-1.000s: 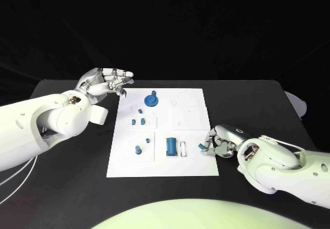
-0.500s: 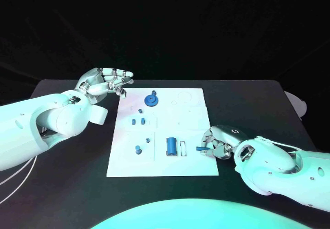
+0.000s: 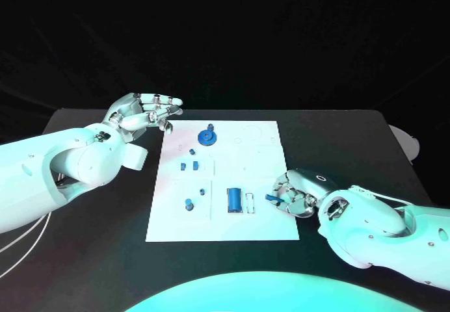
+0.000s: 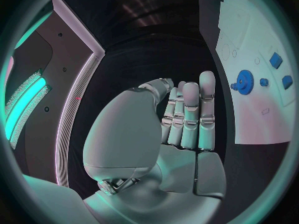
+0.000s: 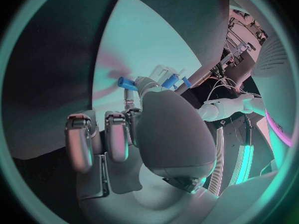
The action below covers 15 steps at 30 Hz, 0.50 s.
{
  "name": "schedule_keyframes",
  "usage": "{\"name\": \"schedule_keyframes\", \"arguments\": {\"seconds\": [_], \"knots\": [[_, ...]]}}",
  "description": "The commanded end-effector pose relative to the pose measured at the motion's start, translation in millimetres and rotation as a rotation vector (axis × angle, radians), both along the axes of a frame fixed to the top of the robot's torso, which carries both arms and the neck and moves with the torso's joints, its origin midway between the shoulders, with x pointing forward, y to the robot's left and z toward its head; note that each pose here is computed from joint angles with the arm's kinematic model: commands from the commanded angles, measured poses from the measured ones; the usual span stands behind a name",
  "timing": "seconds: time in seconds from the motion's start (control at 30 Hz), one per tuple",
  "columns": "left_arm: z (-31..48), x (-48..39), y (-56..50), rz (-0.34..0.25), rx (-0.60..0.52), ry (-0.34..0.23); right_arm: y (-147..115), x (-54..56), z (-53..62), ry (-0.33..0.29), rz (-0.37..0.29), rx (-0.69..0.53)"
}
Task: Assemble the parts on the task board
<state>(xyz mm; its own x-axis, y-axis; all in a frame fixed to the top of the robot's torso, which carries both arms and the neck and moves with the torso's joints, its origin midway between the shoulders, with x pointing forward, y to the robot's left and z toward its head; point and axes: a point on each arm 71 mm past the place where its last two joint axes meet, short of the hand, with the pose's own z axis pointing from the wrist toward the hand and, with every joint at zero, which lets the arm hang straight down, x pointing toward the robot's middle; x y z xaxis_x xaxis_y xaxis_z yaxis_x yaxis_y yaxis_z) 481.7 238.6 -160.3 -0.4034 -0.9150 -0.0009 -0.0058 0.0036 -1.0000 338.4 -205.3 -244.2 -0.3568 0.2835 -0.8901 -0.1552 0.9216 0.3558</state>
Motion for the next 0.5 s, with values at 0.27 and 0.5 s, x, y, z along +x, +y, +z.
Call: {"name": "schedule_keyframes", "arguments": {"seconds": [0.27,0.5], "knots": [[0.8,-1.0,-3.4,-0.021,-0.013,0.001,17.8,3.4,0.8,0.09,-0.064,0.149],[0.8,-1.3,-4.6,-0.025,-0.014,0.002,30.5,6.0,-6.8,0.162,-0.057,0.166]]}}
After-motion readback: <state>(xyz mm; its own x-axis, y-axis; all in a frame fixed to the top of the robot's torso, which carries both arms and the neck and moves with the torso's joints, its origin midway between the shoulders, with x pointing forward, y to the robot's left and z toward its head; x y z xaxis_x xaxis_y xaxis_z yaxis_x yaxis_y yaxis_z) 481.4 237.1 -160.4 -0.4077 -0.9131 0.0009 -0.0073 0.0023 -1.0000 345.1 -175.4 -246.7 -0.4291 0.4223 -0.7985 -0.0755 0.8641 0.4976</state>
